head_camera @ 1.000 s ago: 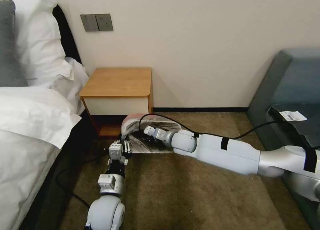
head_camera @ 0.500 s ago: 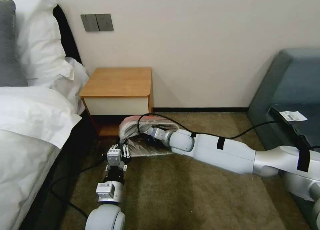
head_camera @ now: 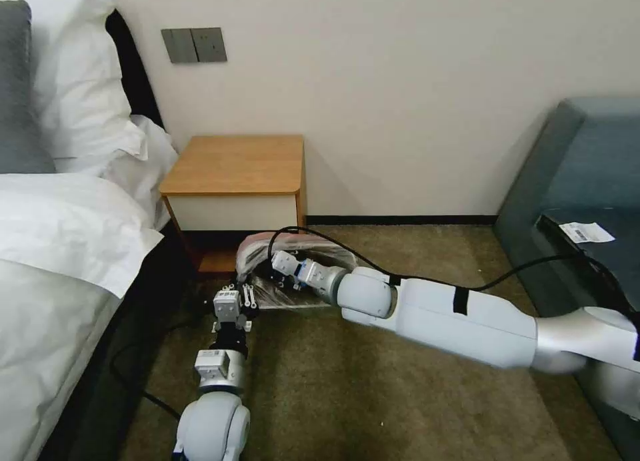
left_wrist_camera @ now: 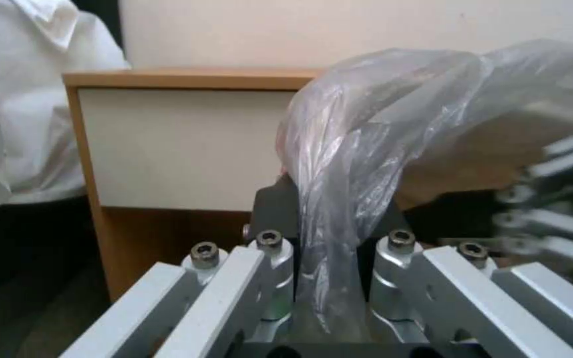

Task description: Pick up the garbage bag from the table and place it over the trash can.

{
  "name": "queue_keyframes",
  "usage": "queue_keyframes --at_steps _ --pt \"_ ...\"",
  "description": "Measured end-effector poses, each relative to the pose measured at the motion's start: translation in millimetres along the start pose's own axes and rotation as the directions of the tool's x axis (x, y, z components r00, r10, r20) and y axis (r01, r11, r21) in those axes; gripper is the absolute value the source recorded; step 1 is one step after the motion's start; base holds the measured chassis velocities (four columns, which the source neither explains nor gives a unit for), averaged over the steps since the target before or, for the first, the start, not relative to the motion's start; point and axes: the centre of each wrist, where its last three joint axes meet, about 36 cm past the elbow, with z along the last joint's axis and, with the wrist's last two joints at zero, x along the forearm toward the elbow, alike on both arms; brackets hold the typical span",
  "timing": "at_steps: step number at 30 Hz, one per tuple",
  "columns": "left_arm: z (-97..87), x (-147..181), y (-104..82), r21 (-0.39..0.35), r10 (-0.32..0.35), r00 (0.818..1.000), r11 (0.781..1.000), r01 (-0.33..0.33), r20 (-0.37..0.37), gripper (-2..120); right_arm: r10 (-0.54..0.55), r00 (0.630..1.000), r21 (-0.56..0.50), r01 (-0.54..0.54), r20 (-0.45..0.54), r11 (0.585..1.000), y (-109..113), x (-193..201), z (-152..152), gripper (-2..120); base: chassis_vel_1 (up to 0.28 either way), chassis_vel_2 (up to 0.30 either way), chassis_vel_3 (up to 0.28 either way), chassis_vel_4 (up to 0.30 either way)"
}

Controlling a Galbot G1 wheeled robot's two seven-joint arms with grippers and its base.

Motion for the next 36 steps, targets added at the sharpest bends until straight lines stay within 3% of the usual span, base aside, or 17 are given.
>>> queue_keyframes --at_steps 3,9,11,12,14,19,21,27,36 --pt "-1.1 -4.0 0.9 0.031 -0.007 1.0 1.0 0.007 -0.019 11 0.021 0.999 -0.037 -0.02 0.025 0.999 -1.4 15.0 5.8 0 0.0 0.0 0.0 0.0" --pt "-6.8 0.4 0.0 0.167 -0.007 0.991 0.986 0.029 -0.134 11 0.069 0.987 -0.166 -0.044 0.145 0.985 11.1 80.4 16.0 0 0.0 0.0 0.0 0.0" --pt "-11.8 5.7 1.2 0.243 0.011 0.978 0.969 0.041 -0.206 11 0.128 0.968 -0.196 -0.086 0.216 0.977 6.8 108.7 14.6 0 0.0 0.0 0.0 0.0" --pt "-11.8 5.7 1.2 0.243 0.011 0.978 0.969 0.041 -0.206 11 0.128 0.968 -0.196 -0.086 0.216 0.977 6.8 108.7 14.6 0 0.0 0.0 0.0 0.0" --pt "-16.1 10.5 3.0 0.294 0.036 0.96 0.954 0.049 -0.277 11 0.211 0.939 -0.215 -0.155 0.271 0.964 1.8 134.3 15.9 0 0.0 0.0 0.0 0.0" --pt "-12.9 13.5 5.9 0.303 0.078 0.942 0.953 0.026 -0.326 11 0.304 0.904 -0.273 -0.224 0.3 0.936 7.2 161.2 23.0 0 0.0 0.0 0.0 0.0" --pt "-7.5 14.7 8.3 0.312 0.118 0.929 0.95 -0.002 -0.351 11 0.371 0.874 -0.298 -0.28 0.315 0.913 6.7 173.9 28.0 10 0.0 0.0 0.0 0.0" --pt "4.0 15.2 13.1 0.297 0.17 0.914 0.953 -0.058 -0.367 11 0.457 0.829 -0.368 -0.335 0.321 0.867 19.1 179.1 37.9 32 0.0 0.0 0.0 0.0" --pt "16.6 18.9 13.5 0.293 0.167 0.906 0.955 -0.05 -0.39 11 0.489 0.816 -0.428 -0.341 0.307 0.837 49.9 166.4 54.2 64 0.0 0.0 0.0 0.0"
